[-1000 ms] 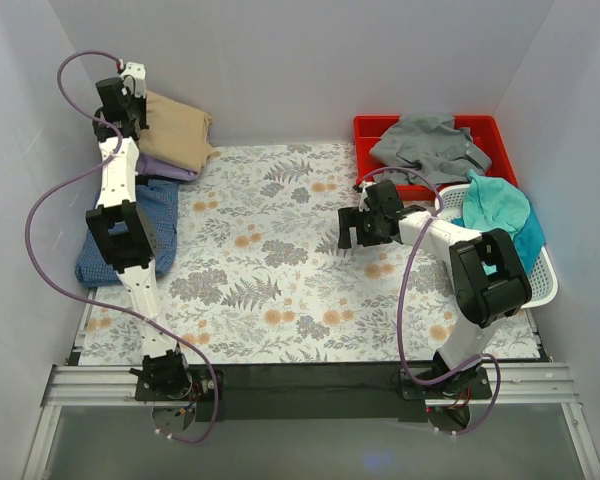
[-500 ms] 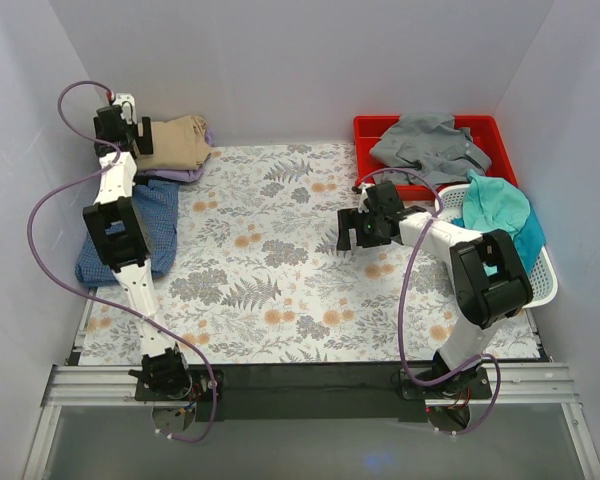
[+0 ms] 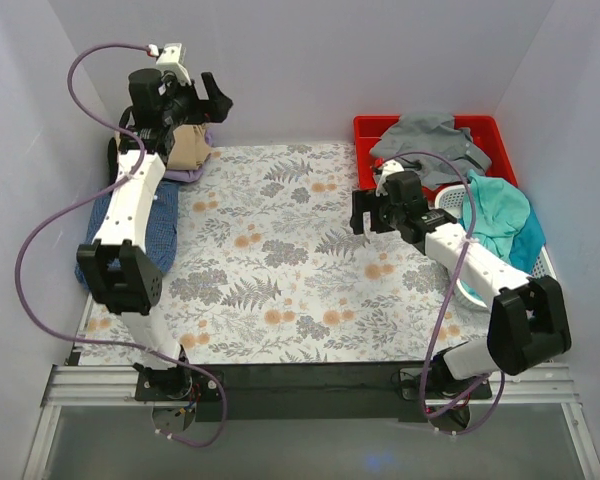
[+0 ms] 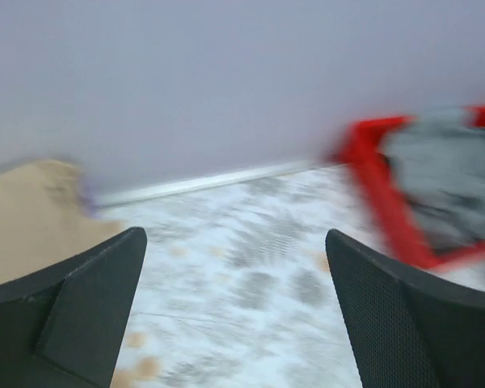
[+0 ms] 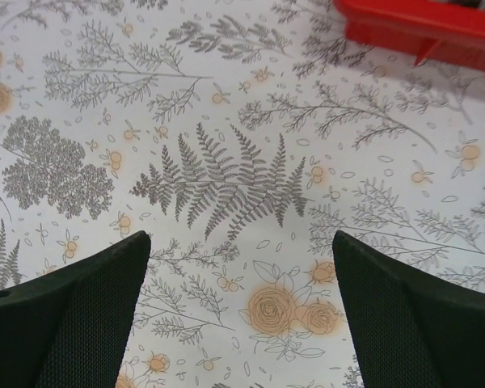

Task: Fold and stack the t-shirts
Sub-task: Reset both grippers

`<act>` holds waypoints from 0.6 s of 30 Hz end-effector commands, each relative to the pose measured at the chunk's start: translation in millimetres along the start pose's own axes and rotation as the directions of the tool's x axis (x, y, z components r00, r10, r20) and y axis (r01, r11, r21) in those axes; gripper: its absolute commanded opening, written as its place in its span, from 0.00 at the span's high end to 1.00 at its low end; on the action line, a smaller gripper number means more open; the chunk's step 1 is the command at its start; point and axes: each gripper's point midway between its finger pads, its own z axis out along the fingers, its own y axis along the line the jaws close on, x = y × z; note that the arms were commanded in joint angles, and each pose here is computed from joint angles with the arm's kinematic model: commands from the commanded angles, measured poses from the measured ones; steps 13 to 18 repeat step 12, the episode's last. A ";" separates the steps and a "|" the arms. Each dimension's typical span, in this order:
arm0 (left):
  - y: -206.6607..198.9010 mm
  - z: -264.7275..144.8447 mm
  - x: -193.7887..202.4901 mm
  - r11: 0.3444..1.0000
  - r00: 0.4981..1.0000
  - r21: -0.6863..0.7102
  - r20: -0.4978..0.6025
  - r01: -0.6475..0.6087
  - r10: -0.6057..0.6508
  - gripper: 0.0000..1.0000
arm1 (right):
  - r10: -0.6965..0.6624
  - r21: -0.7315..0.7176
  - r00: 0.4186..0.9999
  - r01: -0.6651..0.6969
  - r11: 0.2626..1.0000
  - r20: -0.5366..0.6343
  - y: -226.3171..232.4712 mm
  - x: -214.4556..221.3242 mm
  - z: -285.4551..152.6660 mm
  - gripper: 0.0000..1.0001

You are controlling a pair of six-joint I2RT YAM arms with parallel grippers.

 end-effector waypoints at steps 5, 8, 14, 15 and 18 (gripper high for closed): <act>-160.8 -99.2 76.5 0.769 0.898 0.473 -0.314 0.430 -0.308 0.08 | -0.051 0.126 0.991 0.036 0.991 0.124 -21.3 -19.5 -38.6 0.02; -185.9 -122.1 118.1 0.793 0.889 0.427 -0.343 0.434 -0.302 0.08 | -0.064 0.169 0.985 0.036 0.985 0.162 -28.8 -15.9 -56.7 0.02; -190.8 -147.6 140.9 0.813 0.886 0.389 -0.349 0.433 -0.305 0.07 | -0.076 0.264 0.979 0.024 0.964 0.190 -45.3 -9.9 -79.5 0.02; -190.8 -147.6 140.9 0.813 0.886 0.389 -0.349 0.433 -0.305 0.07 | -0.076 0.264 0.979 0.024 0.964 0.190 -45.3 -9.9 -79.5 0.02; -190.8 -147.6 140.9 0.813 0.886 0.389 -0.349 0.433 -0.305 0.07 | -0.076 0.264 0.979 0.024 0.964 0.190 -45.3 -9.9 -79.5 0.02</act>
